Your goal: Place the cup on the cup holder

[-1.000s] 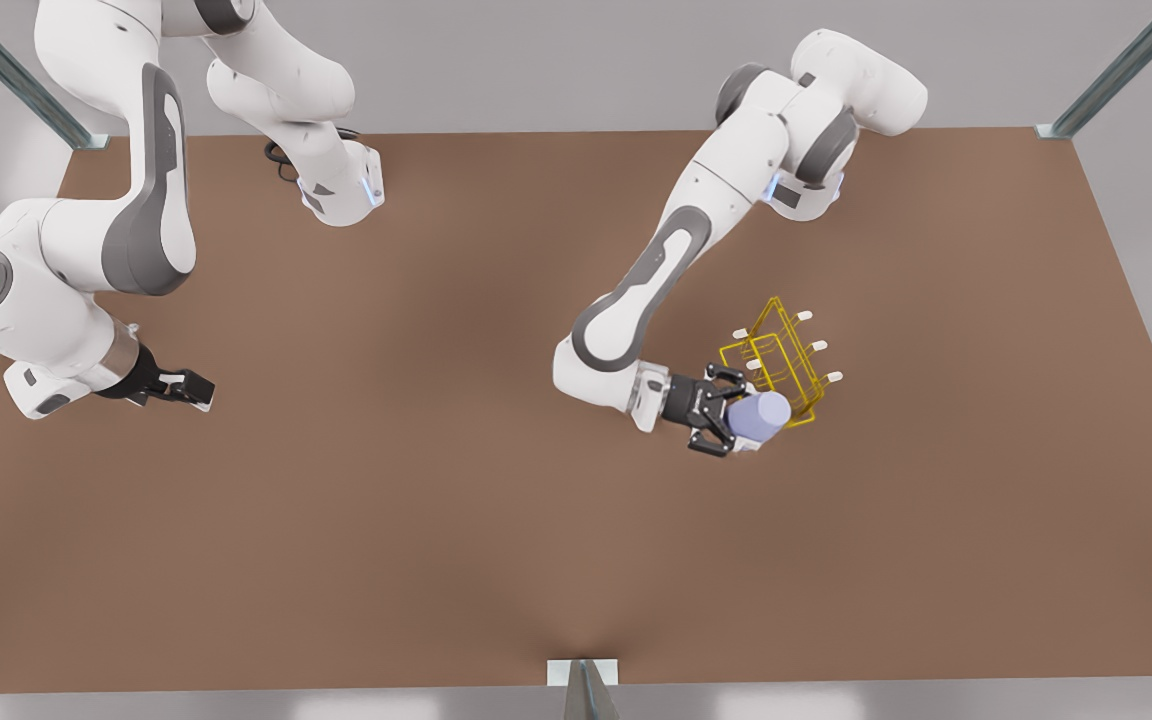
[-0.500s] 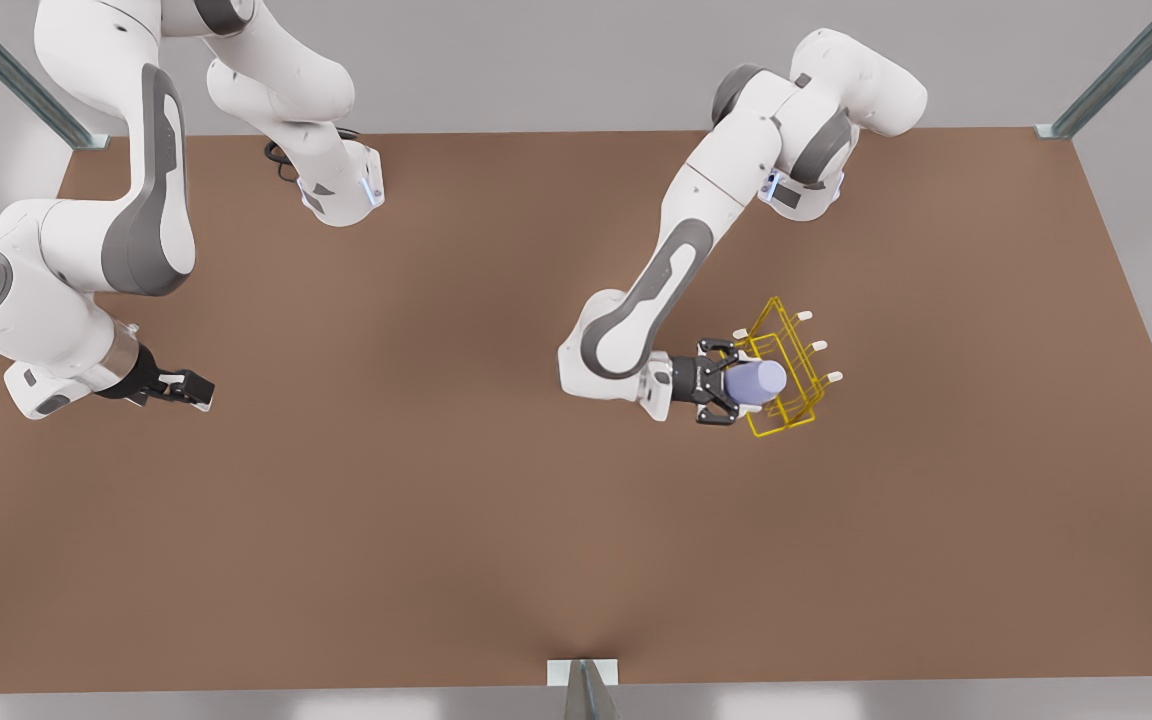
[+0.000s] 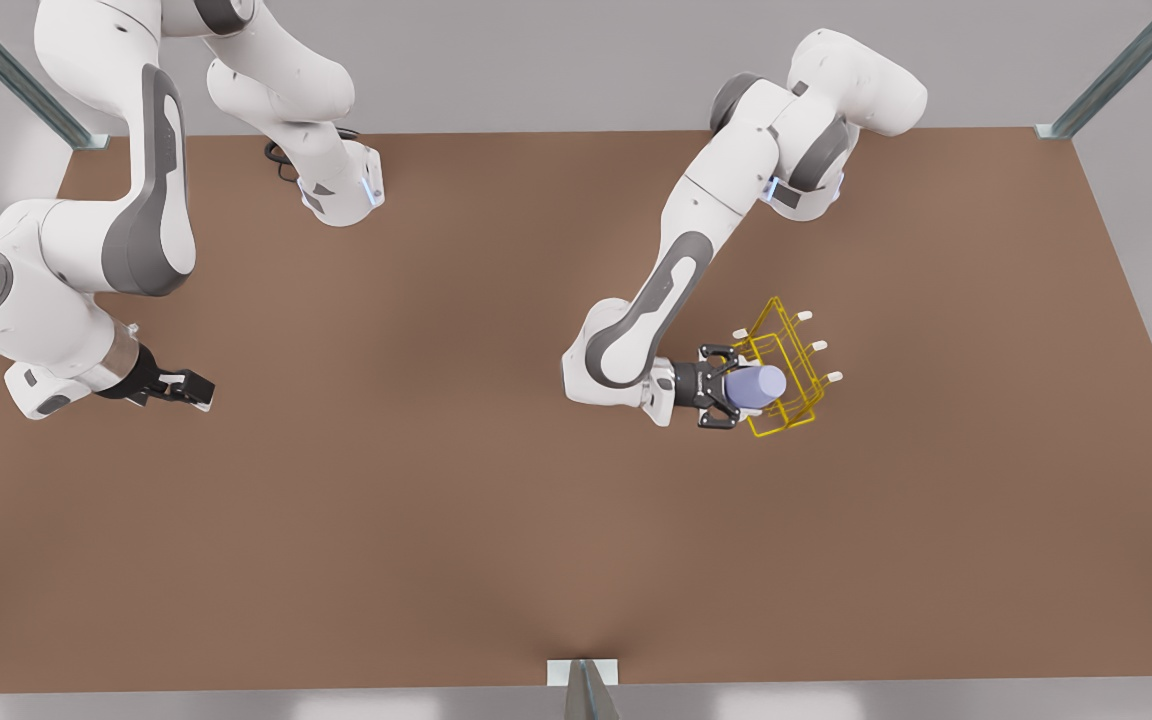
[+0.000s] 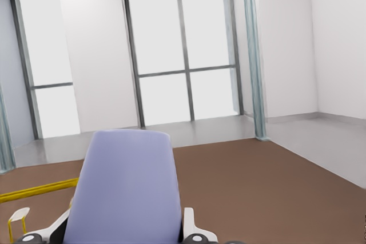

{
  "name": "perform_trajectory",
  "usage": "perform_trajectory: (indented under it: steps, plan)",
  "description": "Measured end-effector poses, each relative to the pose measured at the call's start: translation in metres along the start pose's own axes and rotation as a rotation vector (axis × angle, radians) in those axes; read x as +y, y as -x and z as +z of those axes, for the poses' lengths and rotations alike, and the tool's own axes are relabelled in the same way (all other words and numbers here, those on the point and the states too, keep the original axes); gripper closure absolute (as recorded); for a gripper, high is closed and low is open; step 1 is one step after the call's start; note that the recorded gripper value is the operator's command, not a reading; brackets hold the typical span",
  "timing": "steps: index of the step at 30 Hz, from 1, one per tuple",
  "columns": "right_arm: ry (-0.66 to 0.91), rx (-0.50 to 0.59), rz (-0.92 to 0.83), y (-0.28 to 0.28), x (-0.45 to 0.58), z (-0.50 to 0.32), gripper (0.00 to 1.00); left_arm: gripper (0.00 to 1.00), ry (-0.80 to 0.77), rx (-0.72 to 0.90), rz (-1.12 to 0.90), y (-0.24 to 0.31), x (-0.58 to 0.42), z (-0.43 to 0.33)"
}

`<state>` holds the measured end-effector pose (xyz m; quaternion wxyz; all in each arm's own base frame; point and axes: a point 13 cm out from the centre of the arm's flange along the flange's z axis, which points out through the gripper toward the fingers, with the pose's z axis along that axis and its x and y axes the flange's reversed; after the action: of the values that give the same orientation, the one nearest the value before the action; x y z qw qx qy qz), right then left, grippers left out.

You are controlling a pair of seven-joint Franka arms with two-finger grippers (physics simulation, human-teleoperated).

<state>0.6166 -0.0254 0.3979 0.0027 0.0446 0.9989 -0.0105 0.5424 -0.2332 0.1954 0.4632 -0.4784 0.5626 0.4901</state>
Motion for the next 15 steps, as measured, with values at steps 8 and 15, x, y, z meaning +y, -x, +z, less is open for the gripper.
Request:
perform_trajectory:
  steps: [8,15]
  plan:
    - [0.0,0.003,0.0,0.0,-0.001,0.002,0.0,0.26,-0.002,-0.009,-0.047,0.02,-0.009,0.005]
    - [0.0,0.004,0.001,0.0,-0.001,0.002,0.0,0.26,-0.008,-0.044,-0.078,0.031,-0.023,0.021]
